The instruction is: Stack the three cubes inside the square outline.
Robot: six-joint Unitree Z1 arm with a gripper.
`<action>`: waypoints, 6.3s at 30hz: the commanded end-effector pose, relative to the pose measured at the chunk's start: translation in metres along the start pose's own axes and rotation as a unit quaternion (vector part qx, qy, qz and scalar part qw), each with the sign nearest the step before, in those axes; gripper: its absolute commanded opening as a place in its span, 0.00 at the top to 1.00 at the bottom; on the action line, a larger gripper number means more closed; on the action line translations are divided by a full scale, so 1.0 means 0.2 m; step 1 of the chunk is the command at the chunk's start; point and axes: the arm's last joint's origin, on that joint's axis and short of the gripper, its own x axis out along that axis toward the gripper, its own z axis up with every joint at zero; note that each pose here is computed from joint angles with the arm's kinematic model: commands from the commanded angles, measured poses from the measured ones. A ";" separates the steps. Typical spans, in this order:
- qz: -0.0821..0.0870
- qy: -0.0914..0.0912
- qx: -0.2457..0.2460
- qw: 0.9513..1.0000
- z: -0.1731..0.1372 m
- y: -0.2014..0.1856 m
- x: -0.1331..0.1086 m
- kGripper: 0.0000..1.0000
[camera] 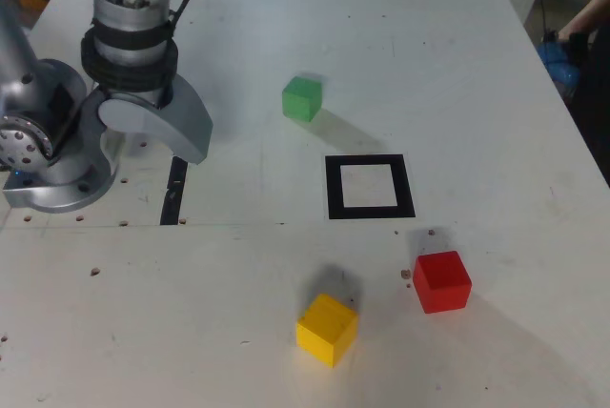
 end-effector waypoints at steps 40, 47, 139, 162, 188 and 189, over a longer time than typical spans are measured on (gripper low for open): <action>0.044 -0.137 0.153 0.978 0.74 -0.56 -0.66 0.03; 0.026 -0.117 0.144 0.982 0.88 -0.63 -0.57 0.06; 0.061 -0.092 0.049 0.993 0.91 -0.27 -0.31 0.71; 0.065 -0.110 0.080 0.989 1.08 -0.25 -0.19 0.70; 0.061 -0.100 0.073 0.990 1.08 -0.23 -0.14 0.07; 0.061 -0.100 0.072 0.991 1.07 -0.23 -0.15 0.05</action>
